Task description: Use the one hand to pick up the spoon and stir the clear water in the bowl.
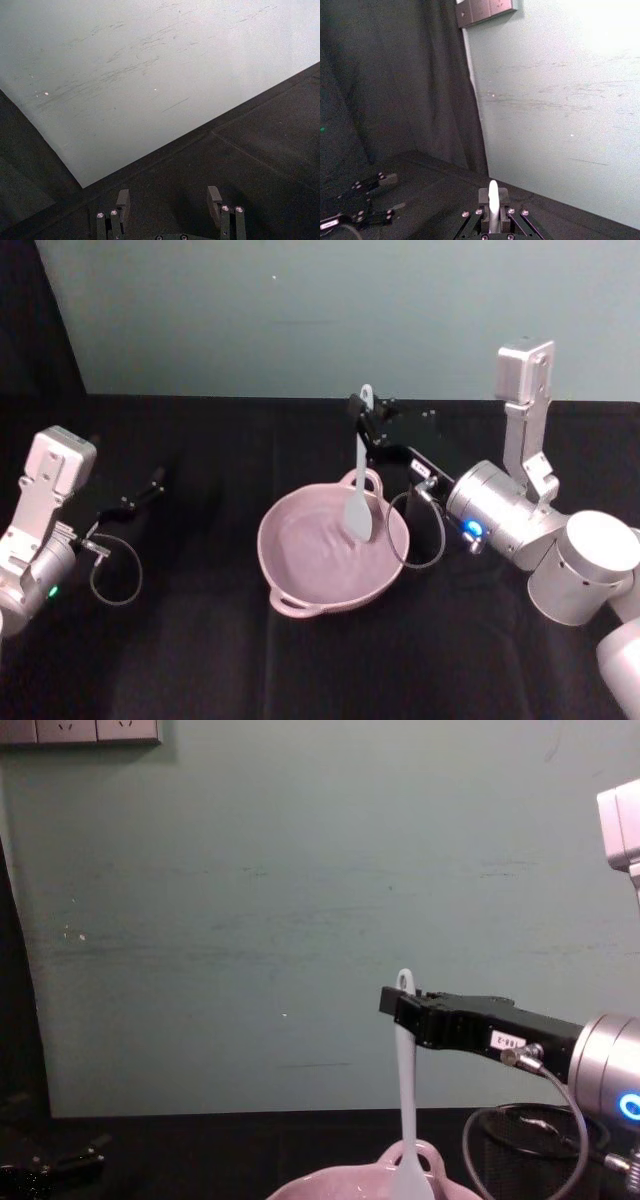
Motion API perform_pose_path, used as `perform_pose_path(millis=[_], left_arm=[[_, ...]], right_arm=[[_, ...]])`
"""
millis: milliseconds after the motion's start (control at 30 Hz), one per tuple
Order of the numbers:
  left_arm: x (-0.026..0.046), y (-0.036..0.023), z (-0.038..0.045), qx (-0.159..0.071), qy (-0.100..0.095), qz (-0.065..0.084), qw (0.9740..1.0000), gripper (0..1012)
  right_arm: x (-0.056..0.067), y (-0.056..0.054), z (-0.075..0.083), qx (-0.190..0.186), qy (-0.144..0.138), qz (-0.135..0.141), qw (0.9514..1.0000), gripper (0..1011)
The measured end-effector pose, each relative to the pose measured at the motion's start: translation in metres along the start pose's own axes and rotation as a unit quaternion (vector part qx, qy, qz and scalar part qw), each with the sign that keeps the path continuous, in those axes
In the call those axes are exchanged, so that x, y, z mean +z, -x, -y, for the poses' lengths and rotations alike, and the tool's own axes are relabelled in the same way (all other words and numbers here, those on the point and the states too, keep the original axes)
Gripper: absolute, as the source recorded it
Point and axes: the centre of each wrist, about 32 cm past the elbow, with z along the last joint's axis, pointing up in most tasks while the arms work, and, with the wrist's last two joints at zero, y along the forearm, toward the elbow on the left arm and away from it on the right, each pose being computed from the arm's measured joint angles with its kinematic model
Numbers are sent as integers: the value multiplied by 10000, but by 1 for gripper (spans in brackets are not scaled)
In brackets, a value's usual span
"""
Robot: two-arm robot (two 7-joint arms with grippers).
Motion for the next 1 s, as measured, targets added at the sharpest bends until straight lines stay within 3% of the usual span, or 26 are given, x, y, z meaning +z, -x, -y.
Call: perform_pose_path(millis=[233,300,567,767,1000], left_arm=[[0,0,0,0,0,0,10000,1011],[0,0,0,0,0,0,10000,1011],[0,0,0,0,0,0,10000,1011],[0,0,0,0,0,0,10000,1011],[0,0,0,0,0,0,10000,1011]], right_arm=[[-23,177,23,226,42,-21,9997,118],[-24,283,12,377,14,-45,9993,118],[-7,448,-74,658,-48,-74,9978,118],[-27,445,-177,702,-46,-107,9975,118],[-80,336,-341,607,-58,-152,9980,118]])
